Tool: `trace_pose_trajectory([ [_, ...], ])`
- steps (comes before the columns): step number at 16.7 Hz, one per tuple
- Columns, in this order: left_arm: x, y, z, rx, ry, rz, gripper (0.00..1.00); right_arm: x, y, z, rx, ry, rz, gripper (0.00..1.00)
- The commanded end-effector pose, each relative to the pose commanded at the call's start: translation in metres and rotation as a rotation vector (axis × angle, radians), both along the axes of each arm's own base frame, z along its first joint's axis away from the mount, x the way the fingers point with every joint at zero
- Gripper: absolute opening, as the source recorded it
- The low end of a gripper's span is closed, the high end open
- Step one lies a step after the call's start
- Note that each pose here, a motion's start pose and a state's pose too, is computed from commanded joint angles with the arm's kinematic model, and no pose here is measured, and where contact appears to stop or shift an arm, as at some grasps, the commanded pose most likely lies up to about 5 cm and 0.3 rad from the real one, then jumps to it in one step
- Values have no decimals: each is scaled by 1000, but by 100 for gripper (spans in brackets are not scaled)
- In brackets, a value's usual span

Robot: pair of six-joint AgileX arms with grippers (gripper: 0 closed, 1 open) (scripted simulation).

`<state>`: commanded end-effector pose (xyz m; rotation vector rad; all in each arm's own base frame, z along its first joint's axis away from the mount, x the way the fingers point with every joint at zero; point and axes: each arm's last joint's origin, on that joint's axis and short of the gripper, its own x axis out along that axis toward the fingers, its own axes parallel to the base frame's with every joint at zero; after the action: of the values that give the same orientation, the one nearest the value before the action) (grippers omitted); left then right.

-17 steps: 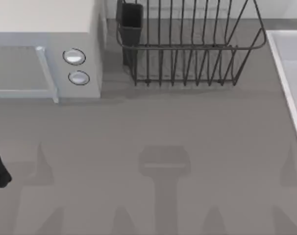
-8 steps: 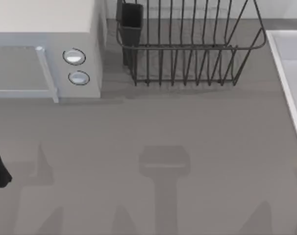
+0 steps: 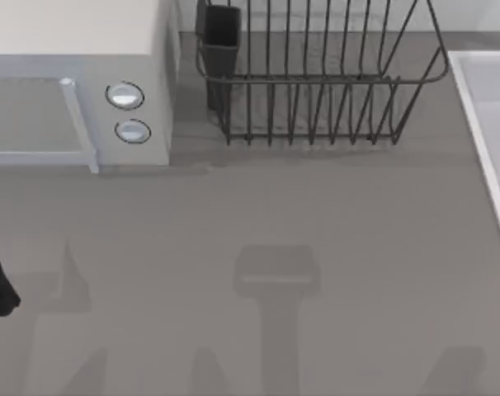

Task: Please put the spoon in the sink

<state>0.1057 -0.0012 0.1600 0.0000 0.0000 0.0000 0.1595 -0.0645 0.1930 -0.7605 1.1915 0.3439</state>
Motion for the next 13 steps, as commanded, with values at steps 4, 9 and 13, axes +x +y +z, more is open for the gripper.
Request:
trace_pose_trajectory([
  [4, 0, 0, 0, 0, 0, 0, 100, 17, -26, 0, 45, 261, 166, 100],
  [9, 0, 0, 0, 0, 0, 0, 100, 28, -44, 0, 99, 380, 275, 100],
  [13, 0, 0, 0, 0, 0, 0, 100, 28, -44, 0, 97, 379, 279, 100],
])
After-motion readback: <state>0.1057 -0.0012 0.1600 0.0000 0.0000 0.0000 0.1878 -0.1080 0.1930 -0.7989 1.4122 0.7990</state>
